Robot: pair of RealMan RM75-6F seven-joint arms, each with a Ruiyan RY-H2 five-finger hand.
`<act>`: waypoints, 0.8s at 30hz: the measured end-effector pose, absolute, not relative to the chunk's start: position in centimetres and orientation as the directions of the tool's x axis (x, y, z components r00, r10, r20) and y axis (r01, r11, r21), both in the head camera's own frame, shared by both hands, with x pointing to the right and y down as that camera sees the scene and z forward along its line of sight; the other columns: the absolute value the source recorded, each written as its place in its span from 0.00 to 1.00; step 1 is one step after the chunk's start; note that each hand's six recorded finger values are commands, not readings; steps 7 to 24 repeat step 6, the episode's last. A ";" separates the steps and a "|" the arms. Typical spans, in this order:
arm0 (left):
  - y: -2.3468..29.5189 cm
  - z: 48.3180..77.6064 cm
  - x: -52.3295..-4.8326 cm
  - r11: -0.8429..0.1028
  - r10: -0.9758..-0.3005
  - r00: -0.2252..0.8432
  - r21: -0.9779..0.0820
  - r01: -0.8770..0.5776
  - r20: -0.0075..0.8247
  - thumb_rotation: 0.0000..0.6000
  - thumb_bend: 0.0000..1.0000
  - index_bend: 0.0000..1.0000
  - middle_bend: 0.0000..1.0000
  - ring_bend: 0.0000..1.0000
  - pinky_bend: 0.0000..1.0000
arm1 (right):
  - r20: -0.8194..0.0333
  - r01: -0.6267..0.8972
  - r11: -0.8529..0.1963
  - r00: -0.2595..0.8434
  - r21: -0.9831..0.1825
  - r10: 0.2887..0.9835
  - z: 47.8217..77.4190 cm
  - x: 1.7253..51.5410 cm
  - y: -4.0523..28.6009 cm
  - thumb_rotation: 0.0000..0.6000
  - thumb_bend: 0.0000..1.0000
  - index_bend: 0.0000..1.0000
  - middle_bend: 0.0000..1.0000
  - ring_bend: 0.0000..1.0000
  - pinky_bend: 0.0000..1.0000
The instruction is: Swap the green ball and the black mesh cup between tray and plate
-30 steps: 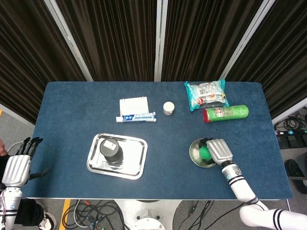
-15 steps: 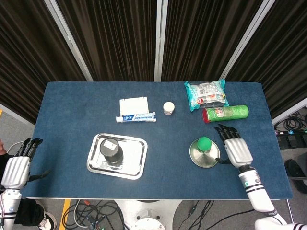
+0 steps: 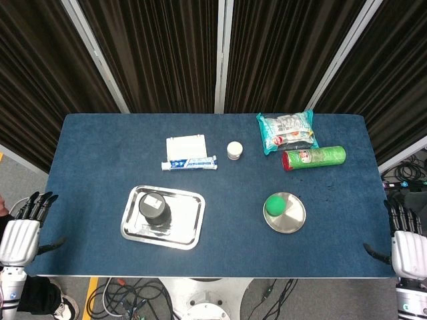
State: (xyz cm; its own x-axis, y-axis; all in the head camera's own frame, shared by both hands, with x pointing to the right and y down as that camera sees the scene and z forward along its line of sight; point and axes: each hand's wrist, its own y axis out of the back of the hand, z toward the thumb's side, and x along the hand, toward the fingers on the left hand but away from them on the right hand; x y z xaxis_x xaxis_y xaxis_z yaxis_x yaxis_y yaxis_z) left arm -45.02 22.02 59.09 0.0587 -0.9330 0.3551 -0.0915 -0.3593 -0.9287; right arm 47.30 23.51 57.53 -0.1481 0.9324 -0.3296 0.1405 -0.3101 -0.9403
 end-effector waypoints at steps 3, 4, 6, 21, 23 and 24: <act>22.4 58.9 -44.9 -0.357 -0.933 0.065 -0.932 -0.060 0.354 1.00 0.05 0.13 0.09 0.02 0.22 | -0.336 0.125 -0.320 -0.145 -0.939 0.931 57.9 47.2 24.2 1.00 0.00 0.00 0.00 0.00 0.00; 22.5 58.9 -44.9 -0.355 -0.934 0.063 -0.933 -0.056 0.352 1.00 0.05 0.13 0.09 0.02 0.22 | -0.338 0.123 -0.322 -0.142 -0.939 0.930 58.0 47.1 24.4 1.00 0.00 0.00 0.00 0.00 0.00; 22.8 59.0 -44.9 -0.357 -0.934 0.061 -0.932 -0.062 0.353 1.00 0.05 0.13 0.09 0.02 0.22 | -0.342 0.123 -0.326 -0.137 -0.937 0.930 58.1 47.0 24.6 1.00 0.00 0.00 0.00 0.00 0.00; 22.8 59.0 -44.9 -0.357 -0.934 0.061 -0.932 -0.062 0.353 1.00 0.05 0.13 0.09 0.02 0.22 | -0.342 0.123 -0.326 -0.137 -0.937 0.930 58.1 47.0 24.6 1.00 0.00 0.00 0.00 0.00 0.00; 22.8 59.0 -44.9 -0.357 -0.934 0.061 -0.932 -0.062 0.353 1.00 0.05 0.13 0.09 0.02 0.22 | -0.342 0.123 -0.326 -0.137 -0.937 0.930 58.1 47.0 24.6 1.00 0.00 0.00 0.00 0.00 0.00; 22.8 59.0 -44.9 -0.357 -0.934 0.061 -0.932 -0.062 0.353 1.00 0.05 0.13 0.09 0.02 0.22 | -0.342 0.123 -0.326 -0.137 -0.937 0.930 58.1 47.0 24.6 1.00 0.00 0.00 0.00 0.00 0.00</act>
